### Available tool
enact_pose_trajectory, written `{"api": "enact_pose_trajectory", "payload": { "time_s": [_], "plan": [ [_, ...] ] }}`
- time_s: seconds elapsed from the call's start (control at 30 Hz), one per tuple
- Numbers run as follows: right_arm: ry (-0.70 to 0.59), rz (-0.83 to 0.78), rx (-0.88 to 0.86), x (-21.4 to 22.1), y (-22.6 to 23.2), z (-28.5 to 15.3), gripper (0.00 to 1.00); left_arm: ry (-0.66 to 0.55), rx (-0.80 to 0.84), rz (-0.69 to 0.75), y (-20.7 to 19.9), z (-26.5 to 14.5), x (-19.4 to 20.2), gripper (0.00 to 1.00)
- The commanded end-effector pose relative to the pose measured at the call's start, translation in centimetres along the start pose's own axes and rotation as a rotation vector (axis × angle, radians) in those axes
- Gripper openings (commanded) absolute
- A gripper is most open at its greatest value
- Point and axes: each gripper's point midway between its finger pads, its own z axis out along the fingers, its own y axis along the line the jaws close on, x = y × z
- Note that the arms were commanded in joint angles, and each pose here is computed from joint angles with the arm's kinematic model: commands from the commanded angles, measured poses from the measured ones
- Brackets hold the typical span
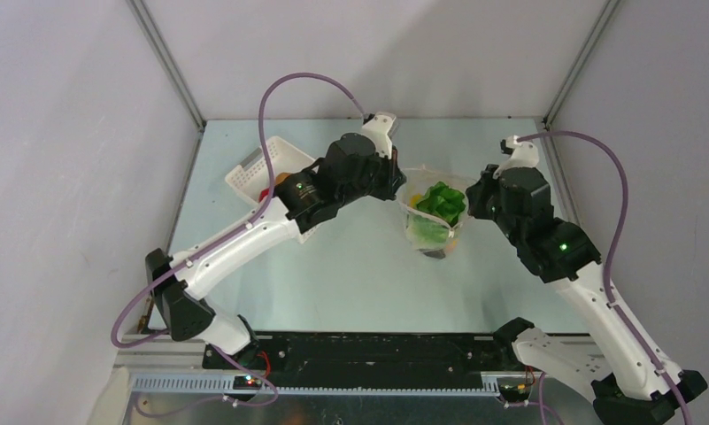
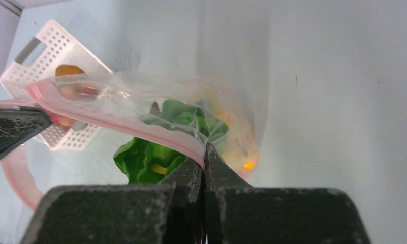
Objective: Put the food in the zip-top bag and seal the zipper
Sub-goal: Adjust the zipper food storage bag at the center of the board, then pick up the fake fruit from the bin.
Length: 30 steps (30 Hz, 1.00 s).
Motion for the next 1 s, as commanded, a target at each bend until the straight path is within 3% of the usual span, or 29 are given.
{"api": "enact_pose_trajectory", "payload": {
  "time_s": [0.0, 0.33, 0.4, 0.47, 0.5, 0.53, 0.57, 0.6, 0.67, 0.83, 0.97],
  "plan": [
    [-0.141, -0.005, 0.034, -4.9, -0.6, -2.2, 0.00, -0.122, 0.046, 0.002, -1.0, -0.6, -4.7, 0.00],
    [-0.084, -0.105, 0.084, -4.5, -1.6, -2.3, 0.00, -0.044, 0.143, 0.003, -2.0, 2.3, -4.0, 0.03],
    [-0.055, -0.115, 0.080, -3.9, -1.4, -1.8, 0.00, -0.025, 0.147, 0.001, -1.8, 2.6, -3.5, 0.18],
    [-0.025, -0.118, 0.074, -3.3, -1.1, -1.1, 0.00, -0.017, 0.146, -0.007, -1.4, 2.6, -3.3, 0.42],
    [-0.008, -0.119, 0.077, -2.9, -1.0, -0.6, 0.00, -0.008, 0.143, -0.012, -1.0, 2.6, -2.9, 0.49],
    [0.003, -0.105, 0.070, -2.7, -0.8, -0.4, 0.00, -0.018, 0.148, -0.017, -0.9, 2.3, -3.2, 0.66],
    [0.022, -0.089, 0.060, -2.2, -0.5, 0.0, 0.00, -0.016, 0.146, -0.020, -0.6, 2.3, -2.9, 0.75],
    [0.028, -0.083, 0.051, -2.1, -0.2, 0.2, 0.00, -0.027, 0.152, -0.025, -0.5, 1.8, -3.3, 0.92],
    [0.050, -0.066, 0.017, -1.6, 0.6, 0.8, 0.00, -0.044, 0.150, -0.027, 0.0, 0.9, -3.6, 0.99],
    [0.092, -0.024, -0.063, -0.8, 2.7, 2.1, 0.00, -0.088, 0.025, -0.041, 3.9, -1.6, -3.8, 1.00],
    [0.099, 0.000, -0.075, -0.7, 3.4, 3.0, 0.00, -0.093, -0.192, -0.119, 10.3, -2.6, -2.6, 1.00]
  ]
}}
